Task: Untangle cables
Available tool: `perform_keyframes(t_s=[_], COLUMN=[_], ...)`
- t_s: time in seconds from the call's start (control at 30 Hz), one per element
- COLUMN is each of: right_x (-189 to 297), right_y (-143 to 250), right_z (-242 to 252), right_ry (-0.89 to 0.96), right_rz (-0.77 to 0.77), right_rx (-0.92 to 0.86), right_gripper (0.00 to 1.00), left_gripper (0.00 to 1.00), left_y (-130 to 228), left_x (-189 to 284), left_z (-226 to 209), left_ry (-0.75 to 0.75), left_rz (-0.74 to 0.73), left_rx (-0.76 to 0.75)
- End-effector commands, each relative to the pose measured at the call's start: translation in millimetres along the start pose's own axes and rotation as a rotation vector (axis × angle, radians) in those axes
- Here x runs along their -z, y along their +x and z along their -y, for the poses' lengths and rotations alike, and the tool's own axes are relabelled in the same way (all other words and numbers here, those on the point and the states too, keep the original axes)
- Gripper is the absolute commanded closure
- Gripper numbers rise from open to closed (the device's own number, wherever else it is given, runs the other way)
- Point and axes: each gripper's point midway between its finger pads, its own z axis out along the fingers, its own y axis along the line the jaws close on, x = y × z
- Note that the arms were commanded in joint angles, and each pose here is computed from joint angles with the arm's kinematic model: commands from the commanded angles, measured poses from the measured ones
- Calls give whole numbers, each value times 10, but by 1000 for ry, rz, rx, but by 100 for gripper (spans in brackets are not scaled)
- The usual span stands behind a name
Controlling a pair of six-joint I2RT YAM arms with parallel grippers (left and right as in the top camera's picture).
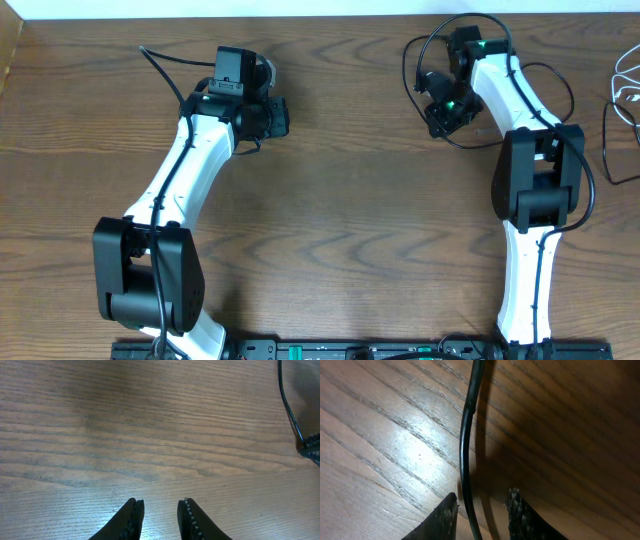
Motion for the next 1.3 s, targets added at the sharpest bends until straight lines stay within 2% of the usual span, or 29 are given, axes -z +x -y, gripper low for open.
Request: perform_keyframes(t_s=[0.0,0.07,0.13,0.27,0.43,0.63,0.73,0.83,1.07,1.27], right_x=[-226,-264,-290,-286,-71,1036,1788,2620,4127,4938], right_y=[148,177,191,138,-1,-308,-358,-254,455,1245], right_z=[-99,-102,-108,-16,109,408,632,925,1530,1852], right_ry=[-16,-13,-14,33,63,139,191,257,396,453], right_rz=[-67,-76,-79,-59,-7,207,380,588,999,1239], right_rx=[-12,-22,-31,-135,-213,-312,-388,-537,-838,-955], right_gripper=[71,72,77,99,99,99,99,99,99,99], left_gripper=[72,71,71,72,72,71,71,71,71,71], left_y=[46,46,46,46,46,45,45,45,35,36], left_x=[-65,-65,-65,-65,-65,-65,-65,-65,-66,-66], left_z=[-53,-53,-53,-53,-53,-53,-53,-53,-50,-50], left_ry=[-19,-19,-19,-19,-19,-19,-19,-19,-18,-18], left_rz=[-18,-18,-18,-18,-18,-18,-18,-18,-14,-14], left_rx=[-4,-4,-4,-4,-4,-4,-4,-4,-5,-5])
